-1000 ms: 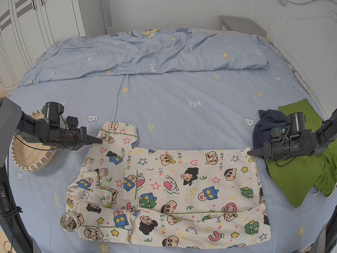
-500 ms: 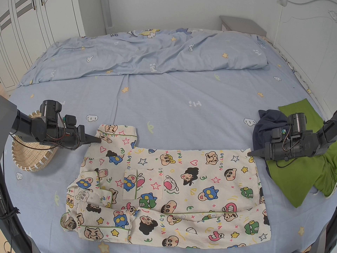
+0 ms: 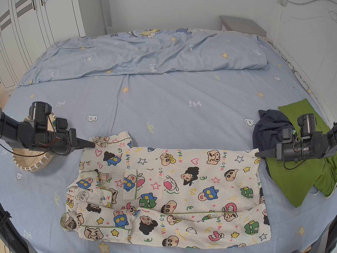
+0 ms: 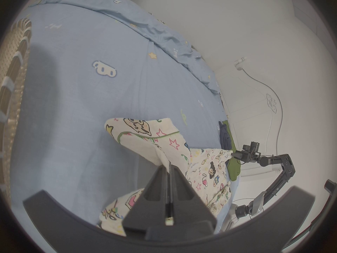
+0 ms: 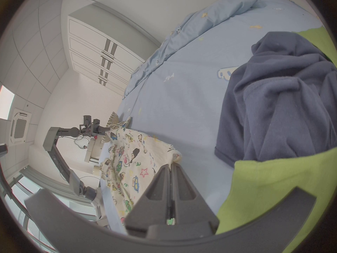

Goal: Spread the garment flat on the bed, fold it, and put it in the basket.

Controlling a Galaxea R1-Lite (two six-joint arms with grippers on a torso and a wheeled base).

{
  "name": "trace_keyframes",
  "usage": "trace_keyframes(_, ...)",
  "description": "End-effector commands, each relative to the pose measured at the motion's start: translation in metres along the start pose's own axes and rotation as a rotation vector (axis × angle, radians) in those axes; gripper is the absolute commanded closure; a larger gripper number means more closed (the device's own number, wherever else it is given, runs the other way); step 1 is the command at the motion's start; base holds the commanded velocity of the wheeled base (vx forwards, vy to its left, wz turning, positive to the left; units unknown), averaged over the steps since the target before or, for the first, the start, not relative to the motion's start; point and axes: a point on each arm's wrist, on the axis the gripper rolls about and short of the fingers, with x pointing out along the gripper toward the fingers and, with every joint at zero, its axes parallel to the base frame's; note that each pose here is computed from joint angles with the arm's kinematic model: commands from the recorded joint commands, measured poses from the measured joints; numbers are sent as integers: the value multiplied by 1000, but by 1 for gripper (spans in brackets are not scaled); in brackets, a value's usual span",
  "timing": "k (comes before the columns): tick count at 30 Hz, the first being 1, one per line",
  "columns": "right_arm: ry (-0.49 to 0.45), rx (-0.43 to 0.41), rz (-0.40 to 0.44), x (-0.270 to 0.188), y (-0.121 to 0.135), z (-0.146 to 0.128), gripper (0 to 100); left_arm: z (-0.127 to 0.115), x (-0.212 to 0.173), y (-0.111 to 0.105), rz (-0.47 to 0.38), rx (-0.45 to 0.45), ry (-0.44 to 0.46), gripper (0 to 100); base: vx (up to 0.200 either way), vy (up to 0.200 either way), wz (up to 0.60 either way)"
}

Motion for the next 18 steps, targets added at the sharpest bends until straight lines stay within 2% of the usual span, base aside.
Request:
trace_keyframes(1, -11, 13, 22, -13, 5, -5, 100, -10, -12, -8, 2, -6, -3, 100, 0, 0, 0)
trace_keyframes(12, 43, 54, 69, -20, 22, -37, 100, -44, -35, -26, 0, -27, 19, 100, 0, 0, 0)
trace_keyframes(18, 62, 58, 73, -27, 33, -53, 100, -59, -50, -24, 24, -55, 9, 100, 0, 0, 0)
